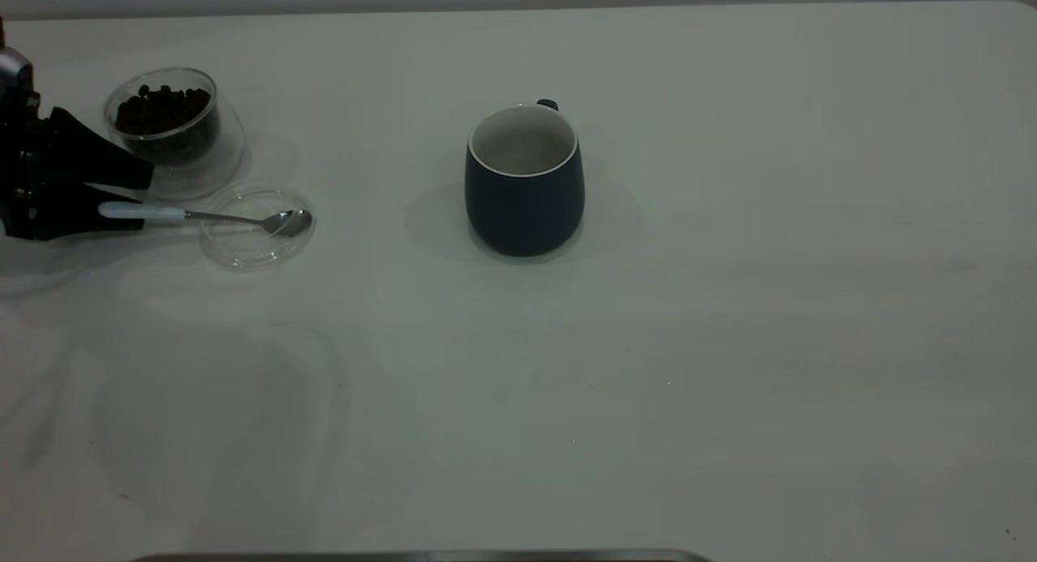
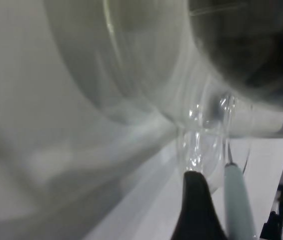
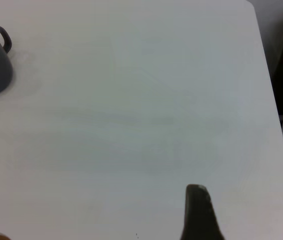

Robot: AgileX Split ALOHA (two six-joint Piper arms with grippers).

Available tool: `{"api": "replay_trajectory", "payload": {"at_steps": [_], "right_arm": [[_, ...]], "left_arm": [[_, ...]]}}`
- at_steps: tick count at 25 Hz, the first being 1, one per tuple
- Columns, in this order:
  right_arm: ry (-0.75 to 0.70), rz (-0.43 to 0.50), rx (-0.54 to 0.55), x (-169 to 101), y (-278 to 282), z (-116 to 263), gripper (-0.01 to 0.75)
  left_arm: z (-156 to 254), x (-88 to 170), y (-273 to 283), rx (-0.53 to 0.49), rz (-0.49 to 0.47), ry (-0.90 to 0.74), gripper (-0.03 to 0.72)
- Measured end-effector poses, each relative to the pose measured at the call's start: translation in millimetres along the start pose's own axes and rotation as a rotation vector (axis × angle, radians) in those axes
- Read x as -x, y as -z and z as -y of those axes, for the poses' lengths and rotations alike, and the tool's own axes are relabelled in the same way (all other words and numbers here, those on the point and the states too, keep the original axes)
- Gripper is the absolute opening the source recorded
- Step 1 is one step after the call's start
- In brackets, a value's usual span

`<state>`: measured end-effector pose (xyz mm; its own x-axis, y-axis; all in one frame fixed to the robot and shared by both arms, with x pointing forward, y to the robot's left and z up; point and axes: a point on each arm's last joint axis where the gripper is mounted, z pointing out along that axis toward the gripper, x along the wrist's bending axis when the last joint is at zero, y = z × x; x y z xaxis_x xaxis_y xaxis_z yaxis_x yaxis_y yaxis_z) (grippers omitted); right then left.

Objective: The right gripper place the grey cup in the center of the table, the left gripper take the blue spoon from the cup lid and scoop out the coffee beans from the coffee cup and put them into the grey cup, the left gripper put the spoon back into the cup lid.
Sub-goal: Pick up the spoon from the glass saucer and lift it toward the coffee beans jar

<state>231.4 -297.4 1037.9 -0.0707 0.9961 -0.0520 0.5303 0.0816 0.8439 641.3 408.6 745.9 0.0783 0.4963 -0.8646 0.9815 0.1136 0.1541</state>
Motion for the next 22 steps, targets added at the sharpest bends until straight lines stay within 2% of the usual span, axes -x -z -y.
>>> {"api": "replay_trajectory", "payload": {"at_steps": [9, 22], "right_arm": [[-0.001, 0.0, 0.0, 0.0, 0.0, 0.0, 0.459], [-0.001, 0.0, 0.0, 0.0, 0.0, 0.0, 0.459]], "left_arm": [[-0.1, 0.0, 0.0, 0.001, 0.0, 0.023, 0.45], [1.8, -0.8, 0.1, -0.019, -0.01, 0.093, 0.436]]}}
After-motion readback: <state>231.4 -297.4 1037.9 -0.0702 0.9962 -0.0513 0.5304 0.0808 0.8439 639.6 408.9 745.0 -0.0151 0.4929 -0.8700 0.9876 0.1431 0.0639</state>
